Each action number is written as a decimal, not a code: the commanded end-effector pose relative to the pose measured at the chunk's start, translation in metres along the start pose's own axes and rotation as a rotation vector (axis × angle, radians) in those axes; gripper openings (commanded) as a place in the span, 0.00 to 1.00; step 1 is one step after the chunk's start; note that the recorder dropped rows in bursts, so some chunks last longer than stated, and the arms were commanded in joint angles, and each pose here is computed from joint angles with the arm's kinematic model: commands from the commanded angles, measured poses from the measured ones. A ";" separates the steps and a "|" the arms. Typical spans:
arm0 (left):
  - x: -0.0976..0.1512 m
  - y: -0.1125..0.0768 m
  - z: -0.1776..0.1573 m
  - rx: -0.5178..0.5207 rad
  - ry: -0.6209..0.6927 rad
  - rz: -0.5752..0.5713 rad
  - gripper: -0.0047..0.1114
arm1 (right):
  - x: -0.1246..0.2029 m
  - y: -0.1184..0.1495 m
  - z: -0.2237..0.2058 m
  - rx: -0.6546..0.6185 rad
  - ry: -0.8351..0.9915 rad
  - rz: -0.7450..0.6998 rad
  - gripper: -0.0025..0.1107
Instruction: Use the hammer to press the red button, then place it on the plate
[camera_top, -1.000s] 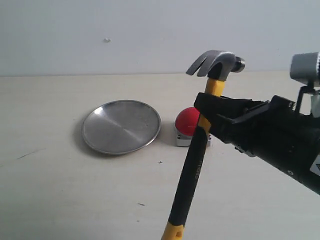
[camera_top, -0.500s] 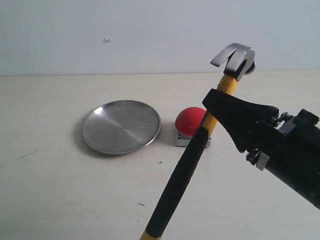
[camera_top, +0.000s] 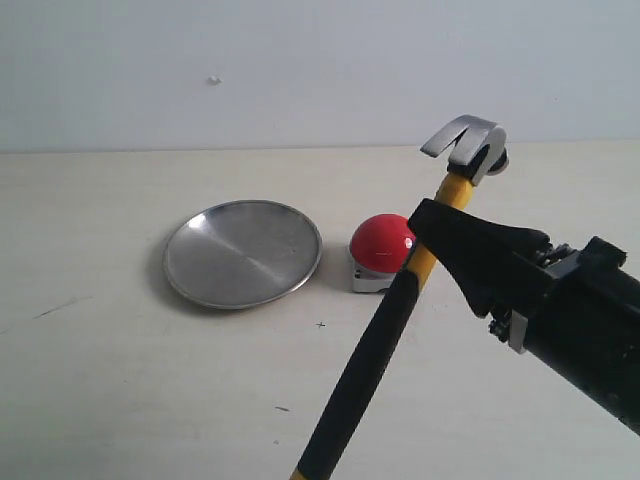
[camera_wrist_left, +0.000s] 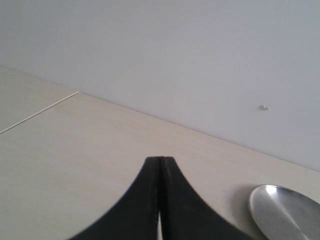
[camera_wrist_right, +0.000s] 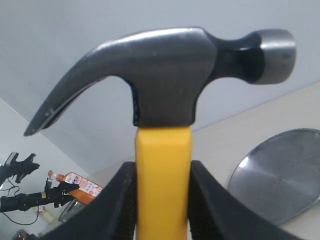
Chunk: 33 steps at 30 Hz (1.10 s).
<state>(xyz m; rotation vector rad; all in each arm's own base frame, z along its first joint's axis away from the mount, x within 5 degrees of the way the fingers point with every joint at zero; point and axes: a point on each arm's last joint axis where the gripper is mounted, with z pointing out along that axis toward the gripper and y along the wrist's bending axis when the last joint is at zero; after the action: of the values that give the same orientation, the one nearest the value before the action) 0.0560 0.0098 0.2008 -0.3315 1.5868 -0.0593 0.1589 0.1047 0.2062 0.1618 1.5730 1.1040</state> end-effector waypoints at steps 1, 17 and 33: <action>-0.001 -0.001 -0.001 0.011 -0.007 -0.007 0.04 | -0.009 0.002 0.000 -0.028 -0.087 0.029 0.02; -0.015 -0.005 -0.002 0.076 -0.165 -0.146 0.04 | -0.012 -0.001 0.000 0.011 -0.125 0.022 0.02; -0.017 -0.006 -0.002 0.096 -0.173 -0.305 0.04 | -0.011 -0.016 0.017 0.121 -0.166 0.073 0.02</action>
<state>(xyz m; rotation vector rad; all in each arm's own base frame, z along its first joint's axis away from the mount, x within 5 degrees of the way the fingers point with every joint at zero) 0.0556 0.0085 0.2174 -0.4896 1.3600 -0.3150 0.1748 0.0974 0.1939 0.3561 1.5971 1.0070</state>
